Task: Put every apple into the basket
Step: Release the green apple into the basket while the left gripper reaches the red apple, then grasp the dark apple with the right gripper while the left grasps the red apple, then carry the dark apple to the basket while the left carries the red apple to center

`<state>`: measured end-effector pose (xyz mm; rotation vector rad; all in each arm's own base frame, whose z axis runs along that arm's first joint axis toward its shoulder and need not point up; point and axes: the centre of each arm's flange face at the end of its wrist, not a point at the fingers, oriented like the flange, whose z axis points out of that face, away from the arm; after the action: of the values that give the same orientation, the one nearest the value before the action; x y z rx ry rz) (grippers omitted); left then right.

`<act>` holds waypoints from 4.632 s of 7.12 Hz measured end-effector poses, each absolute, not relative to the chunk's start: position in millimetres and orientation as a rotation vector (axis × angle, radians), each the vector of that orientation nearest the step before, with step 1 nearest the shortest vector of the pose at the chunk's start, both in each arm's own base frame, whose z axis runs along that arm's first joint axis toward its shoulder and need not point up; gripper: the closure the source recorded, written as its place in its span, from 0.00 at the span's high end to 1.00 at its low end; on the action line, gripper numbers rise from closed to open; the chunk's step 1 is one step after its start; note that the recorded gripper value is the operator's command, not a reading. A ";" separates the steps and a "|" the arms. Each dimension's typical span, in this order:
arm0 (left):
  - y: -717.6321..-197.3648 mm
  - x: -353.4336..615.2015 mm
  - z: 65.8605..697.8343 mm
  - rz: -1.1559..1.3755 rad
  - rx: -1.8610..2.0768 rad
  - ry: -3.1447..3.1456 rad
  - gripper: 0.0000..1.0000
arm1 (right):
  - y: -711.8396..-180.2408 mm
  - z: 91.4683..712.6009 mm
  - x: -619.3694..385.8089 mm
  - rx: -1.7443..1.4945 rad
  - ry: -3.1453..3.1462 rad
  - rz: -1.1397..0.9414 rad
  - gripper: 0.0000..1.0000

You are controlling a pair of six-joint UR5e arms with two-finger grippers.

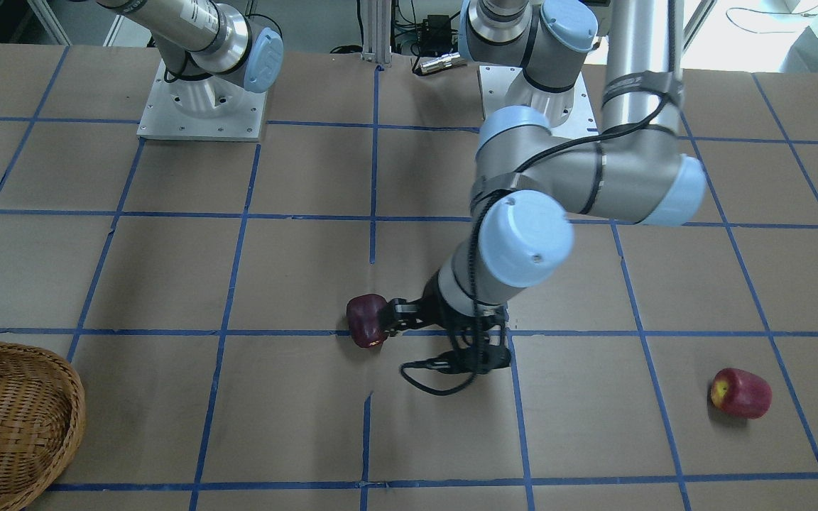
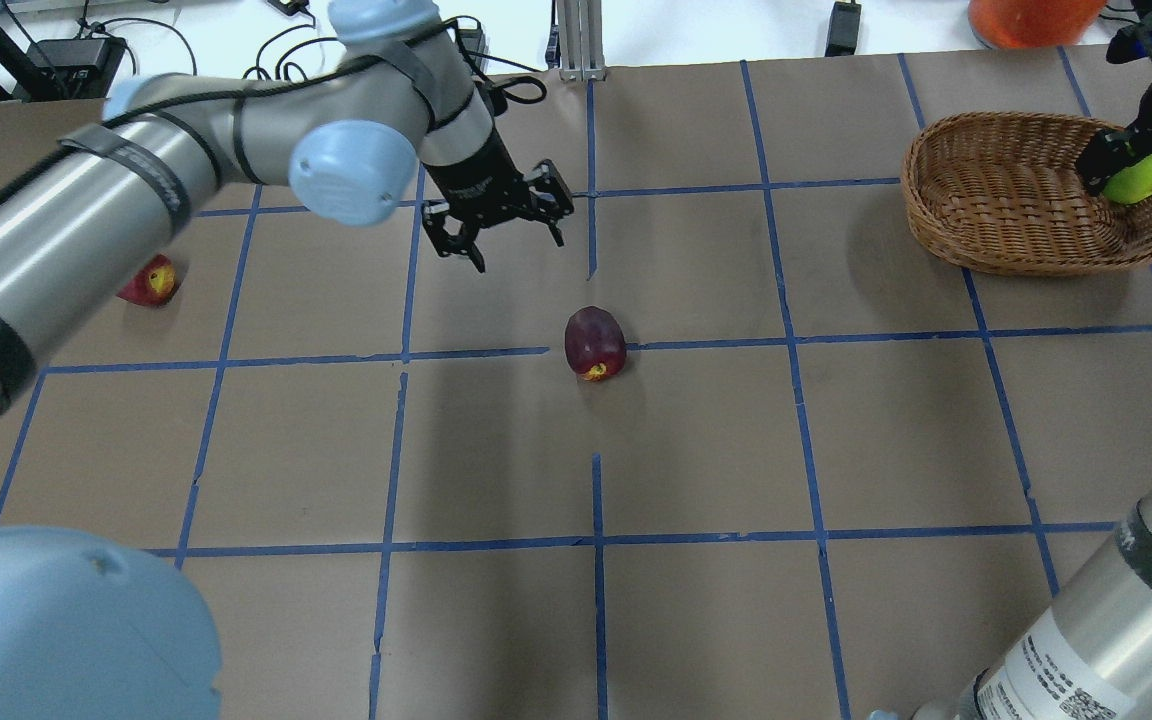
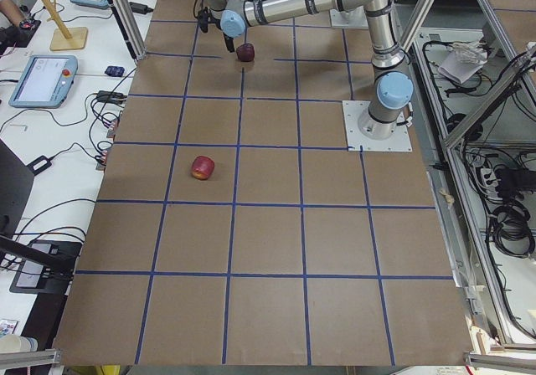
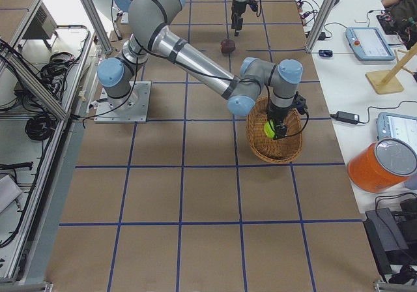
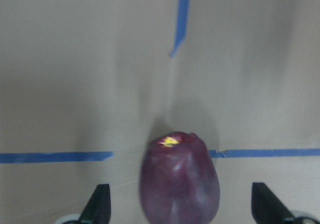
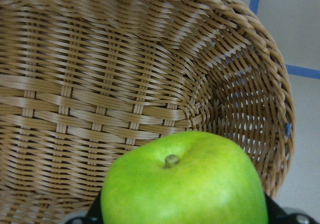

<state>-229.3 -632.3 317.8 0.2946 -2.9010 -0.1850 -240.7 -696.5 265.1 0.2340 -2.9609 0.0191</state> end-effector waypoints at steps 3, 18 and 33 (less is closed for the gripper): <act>-675.0 -14.6 348.5 -0.194 0.231 -2.984 1.00 | -700.3 229.7 -254.4 0.200 -2.982 -0.013 1.00; -676.7 129.8 275.5 -0.295 -0.356 -2.999 0.00 | -592.2 281.7 302.6 0.026 -3.203 -0.213 1.00; -615.7 -243.2 302.9 -0.188 0.353 -2.984 0.00 | -599.8 248.7 276.0 -0.140 -3.182 -0.090 0.00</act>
<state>-243.2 -615.7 302.9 0.3527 -2.9843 -0.1883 276.0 -599.8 248.7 -0.1399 -3.1824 -0.0899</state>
